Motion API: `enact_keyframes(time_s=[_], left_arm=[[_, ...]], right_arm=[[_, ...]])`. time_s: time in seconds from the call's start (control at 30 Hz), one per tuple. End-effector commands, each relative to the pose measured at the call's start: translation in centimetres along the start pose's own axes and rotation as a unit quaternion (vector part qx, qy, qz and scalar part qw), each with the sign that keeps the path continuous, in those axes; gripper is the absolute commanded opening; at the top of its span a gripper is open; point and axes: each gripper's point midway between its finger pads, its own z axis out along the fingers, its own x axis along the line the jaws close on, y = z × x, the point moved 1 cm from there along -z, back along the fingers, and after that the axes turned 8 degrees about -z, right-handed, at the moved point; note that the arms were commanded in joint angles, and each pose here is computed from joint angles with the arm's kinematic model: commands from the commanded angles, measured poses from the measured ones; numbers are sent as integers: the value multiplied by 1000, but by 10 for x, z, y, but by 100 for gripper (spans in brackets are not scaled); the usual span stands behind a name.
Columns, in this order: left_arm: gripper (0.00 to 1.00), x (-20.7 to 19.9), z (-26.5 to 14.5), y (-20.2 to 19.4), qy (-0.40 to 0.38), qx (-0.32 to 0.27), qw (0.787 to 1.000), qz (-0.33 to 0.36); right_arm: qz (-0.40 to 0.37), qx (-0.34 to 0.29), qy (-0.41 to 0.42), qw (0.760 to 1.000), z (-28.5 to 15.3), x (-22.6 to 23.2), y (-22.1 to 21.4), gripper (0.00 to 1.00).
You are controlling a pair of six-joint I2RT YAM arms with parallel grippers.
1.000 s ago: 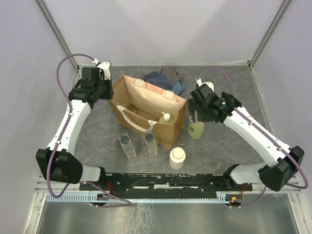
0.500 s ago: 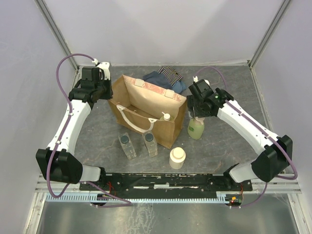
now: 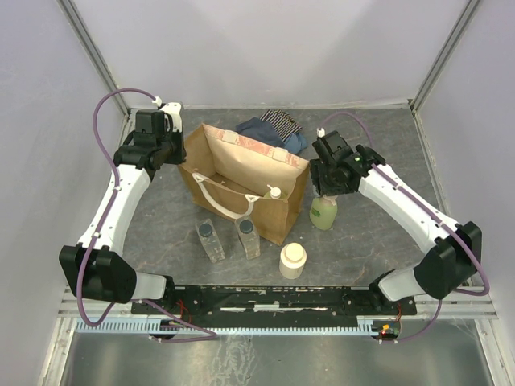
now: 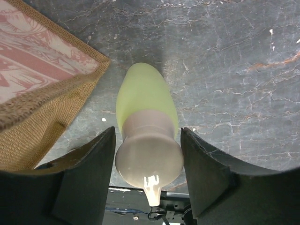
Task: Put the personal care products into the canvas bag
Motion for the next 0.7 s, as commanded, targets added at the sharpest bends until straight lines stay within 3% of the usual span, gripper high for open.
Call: enact_keyframes(time_s=[0.0, 0.33, 0.53, 0.67], left_arm=[[17, 1, -12, 22, 5, -35, 999, 8], [17, 1, -11, 20, 5, -32, 999, 8], [17, 0, -9, 19, 0, -28, 1000, 7], [17, -1, -8, 18, -1, -27, 1000, 7]], right_arm=[[-7, 9, 7, 1000, 0, 1, -3, 64], [-20, -7, -25, 999, -30, -16, 12, 23], [-32, -72, -103, 992, -92, -53, 53, 14], [-23, -170, -123, 977, -147, -69, 101, 13]])
